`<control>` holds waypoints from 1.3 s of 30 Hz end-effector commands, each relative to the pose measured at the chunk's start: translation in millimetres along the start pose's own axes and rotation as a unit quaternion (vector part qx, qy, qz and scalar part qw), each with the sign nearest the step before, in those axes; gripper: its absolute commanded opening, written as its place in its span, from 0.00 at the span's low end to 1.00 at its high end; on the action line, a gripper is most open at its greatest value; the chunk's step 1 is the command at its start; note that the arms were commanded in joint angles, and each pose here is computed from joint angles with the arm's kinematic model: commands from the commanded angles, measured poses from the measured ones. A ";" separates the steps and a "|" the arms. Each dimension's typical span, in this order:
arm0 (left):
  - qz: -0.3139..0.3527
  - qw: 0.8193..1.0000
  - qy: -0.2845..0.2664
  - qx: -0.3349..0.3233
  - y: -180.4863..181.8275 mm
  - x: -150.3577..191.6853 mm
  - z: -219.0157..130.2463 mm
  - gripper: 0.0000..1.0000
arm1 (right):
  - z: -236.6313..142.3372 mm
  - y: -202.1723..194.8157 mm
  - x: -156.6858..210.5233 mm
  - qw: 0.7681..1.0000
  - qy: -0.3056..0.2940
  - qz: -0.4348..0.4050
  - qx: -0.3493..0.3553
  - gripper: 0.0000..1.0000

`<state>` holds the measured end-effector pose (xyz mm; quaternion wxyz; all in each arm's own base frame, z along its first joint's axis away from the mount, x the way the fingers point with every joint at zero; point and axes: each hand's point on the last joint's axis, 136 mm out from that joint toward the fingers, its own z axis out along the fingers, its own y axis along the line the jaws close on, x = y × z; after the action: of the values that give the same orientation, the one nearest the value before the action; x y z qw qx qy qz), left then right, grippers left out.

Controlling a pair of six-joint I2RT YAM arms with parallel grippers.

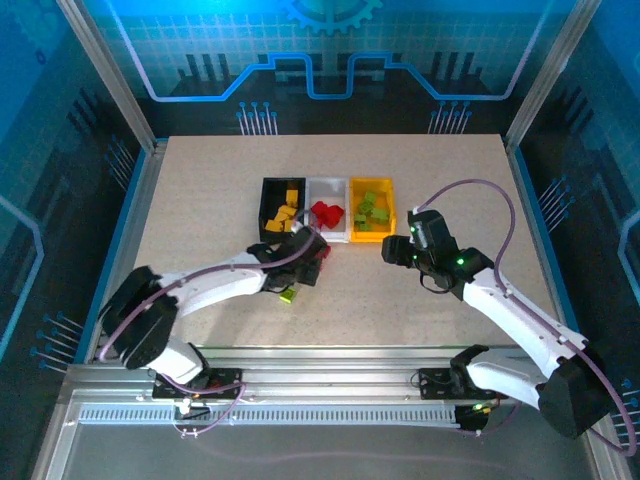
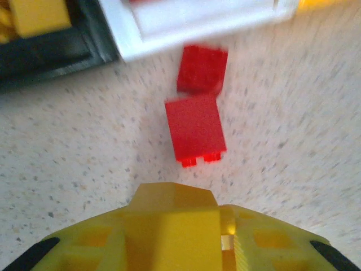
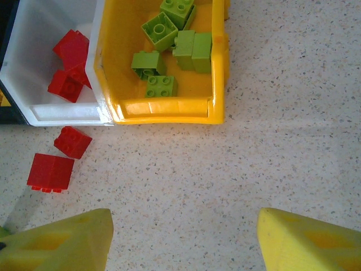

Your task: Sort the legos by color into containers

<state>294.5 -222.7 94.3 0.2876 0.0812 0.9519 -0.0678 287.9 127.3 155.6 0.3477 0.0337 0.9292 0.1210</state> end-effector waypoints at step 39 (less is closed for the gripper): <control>-0.265 0.954 -0.109 0.085 75.5 -156.5 -36.8 0.99 | 22.2 57.4 27.9 0.996 0.039 -0.032 -0.074 0.75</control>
<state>433.9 -151.8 179.2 0.3364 -0.1550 0.9122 -0.1755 275.1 166.5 131.8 0.3100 -0.0148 0.9383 0.1523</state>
